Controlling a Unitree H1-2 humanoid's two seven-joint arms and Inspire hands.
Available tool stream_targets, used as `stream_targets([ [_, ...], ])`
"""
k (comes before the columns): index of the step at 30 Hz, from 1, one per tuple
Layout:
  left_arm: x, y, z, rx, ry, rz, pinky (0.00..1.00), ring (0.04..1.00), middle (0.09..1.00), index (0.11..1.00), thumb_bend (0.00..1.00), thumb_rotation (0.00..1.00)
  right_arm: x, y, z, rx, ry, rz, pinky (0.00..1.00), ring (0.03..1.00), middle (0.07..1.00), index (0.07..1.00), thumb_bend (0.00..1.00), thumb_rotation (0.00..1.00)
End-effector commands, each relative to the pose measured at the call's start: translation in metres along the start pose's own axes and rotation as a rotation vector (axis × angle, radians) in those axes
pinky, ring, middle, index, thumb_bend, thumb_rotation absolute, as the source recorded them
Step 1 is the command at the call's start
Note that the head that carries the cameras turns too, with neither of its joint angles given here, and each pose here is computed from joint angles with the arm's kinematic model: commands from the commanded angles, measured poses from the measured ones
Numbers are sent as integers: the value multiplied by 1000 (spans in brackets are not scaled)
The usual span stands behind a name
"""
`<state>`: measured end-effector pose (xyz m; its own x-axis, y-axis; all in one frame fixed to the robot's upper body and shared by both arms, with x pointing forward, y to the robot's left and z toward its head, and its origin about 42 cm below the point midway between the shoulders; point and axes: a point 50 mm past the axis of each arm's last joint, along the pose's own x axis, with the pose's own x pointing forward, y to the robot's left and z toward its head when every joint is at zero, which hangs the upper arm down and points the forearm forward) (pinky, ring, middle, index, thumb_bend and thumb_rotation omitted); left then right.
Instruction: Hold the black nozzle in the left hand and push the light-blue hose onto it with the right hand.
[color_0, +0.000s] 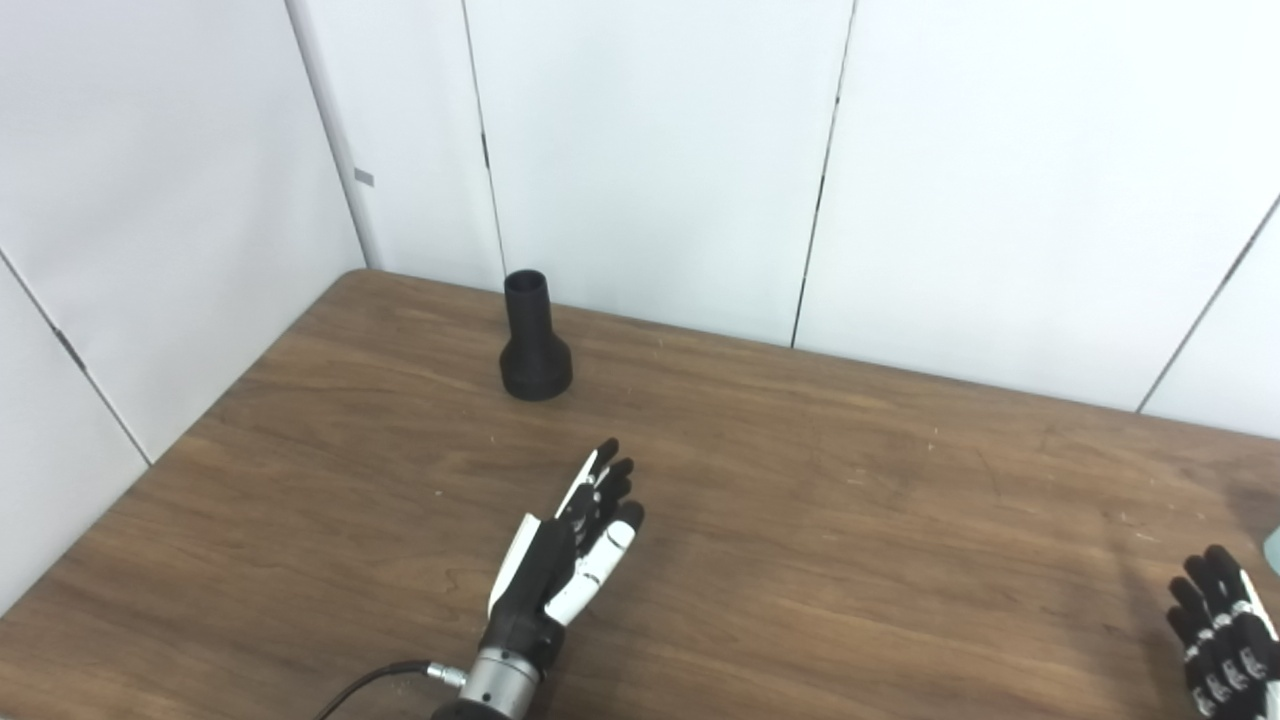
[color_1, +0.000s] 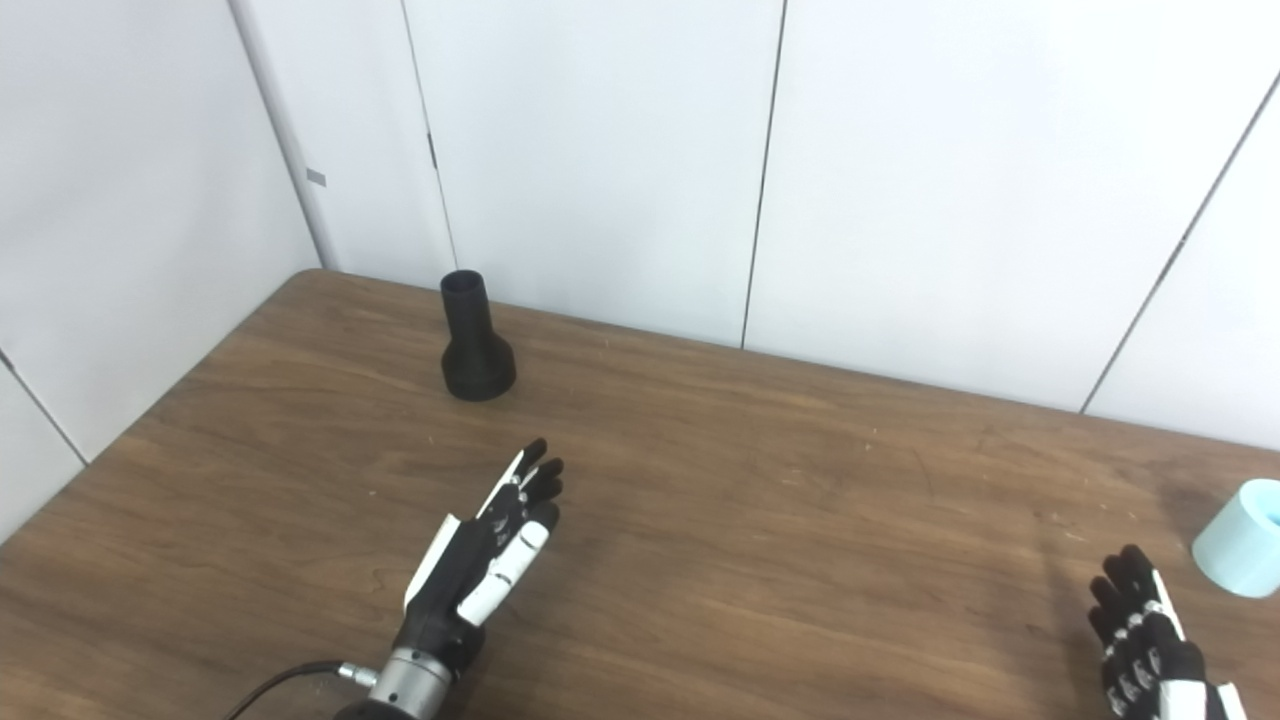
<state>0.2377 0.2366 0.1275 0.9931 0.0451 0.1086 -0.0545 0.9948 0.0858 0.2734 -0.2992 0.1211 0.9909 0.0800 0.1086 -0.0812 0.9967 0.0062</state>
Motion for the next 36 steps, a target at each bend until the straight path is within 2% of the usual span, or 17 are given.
stream_targets([
  [1,2,-3,13,-25,-37,42,967,953,941,961,481,592,-4,-1,-11,19,5,-3,1000,995,990,1000,494,1000],
  [4,8,6,25,47,-61,88,946,941,930,947,498,482,-3,0,-13,21,6,0,1000,999,991,1000,493,1000],
  [9,18,26,47,154,-91,181,886,906,909,928,613,325,-2,2,-18,23,7,3,1000,1000,992,1000,493,1000],
  [18,35,61,77,244,-140,280,913,899,908,917,685,195,-1,3,-22,27,11,8,1000,1000,989,1000,505,1000],
  [23,43,75,88,290,-149,319,916,897,903,907,729,167,-2,3,-22,26,14,7,1000,1000,989,1000,513,1000],
  [29,57,98,103,422,-156,394,895,881,893,895,804,165,-3,5,-23,23,24,1,1000,997,989,1000,510,1000],
  [36,79,125,102,530,-96,447,901,886,901,894,831,160,-5,6,-24,24,30,2,1000,989,987,1000,513,1000],
])
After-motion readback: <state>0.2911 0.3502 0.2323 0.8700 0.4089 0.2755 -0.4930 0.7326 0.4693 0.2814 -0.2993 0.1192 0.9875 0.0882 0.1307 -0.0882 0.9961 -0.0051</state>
